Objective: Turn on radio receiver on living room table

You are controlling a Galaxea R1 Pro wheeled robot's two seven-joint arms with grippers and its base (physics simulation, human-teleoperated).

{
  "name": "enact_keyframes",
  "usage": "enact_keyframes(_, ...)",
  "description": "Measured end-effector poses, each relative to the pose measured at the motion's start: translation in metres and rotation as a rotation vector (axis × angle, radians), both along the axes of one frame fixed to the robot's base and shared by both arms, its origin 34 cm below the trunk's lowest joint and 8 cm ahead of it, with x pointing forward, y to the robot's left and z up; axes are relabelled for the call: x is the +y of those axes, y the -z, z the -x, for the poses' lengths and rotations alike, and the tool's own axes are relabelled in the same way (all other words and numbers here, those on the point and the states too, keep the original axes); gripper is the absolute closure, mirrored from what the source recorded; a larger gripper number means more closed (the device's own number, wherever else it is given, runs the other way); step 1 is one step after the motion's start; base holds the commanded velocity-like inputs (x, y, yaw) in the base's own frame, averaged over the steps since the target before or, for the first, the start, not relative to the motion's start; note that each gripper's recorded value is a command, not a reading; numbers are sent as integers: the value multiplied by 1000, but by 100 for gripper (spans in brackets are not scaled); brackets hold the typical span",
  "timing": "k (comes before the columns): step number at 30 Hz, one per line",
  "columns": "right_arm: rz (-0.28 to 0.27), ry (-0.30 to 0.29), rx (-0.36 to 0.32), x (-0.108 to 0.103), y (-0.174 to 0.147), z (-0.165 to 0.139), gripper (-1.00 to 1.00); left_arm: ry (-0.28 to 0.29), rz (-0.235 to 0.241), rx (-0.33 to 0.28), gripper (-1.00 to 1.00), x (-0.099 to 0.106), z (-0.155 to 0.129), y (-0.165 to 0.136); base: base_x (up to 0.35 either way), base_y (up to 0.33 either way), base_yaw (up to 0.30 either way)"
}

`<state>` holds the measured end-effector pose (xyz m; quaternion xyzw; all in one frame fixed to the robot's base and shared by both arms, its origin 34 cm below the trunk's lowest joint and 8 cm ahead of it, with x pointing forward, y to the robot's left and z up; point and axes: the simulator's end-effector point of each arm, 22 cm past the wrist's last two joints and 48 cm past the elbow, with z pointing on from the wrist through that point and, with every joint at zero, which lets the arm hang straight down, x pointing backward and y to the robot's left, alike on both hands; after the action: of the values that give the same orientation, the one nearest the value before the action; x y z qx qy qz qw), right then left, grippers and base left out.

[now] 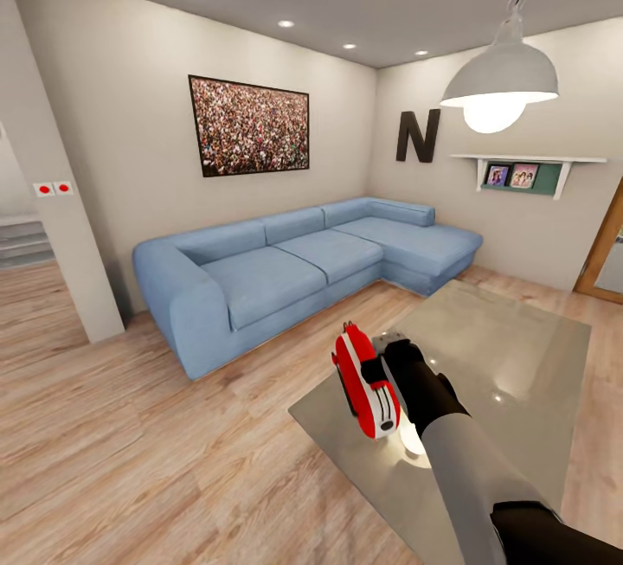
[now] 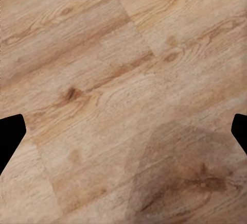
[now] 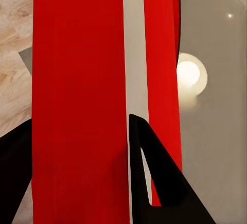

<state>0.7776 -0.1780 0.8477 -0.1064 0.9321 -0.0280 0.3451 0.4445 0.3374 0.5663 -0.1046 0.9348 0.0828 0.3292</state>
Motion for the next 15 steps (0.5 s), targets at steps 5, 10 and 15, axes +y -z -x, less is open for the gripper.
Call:
enact_keyframes(5,80,8,-77,-13,-12,-12,100,3,-3,0,-100,-1,0,0,0,0,0)
enact_keyframes(10,364,39,-339,-50,-68,-45,100,4,-5,-1,-100,0,0,0,0,0,0)
enact_keyframes(15,468,115,-540,-62,-114,-57,100,4,-6,-1,-100,0,0,0,0,0,0)
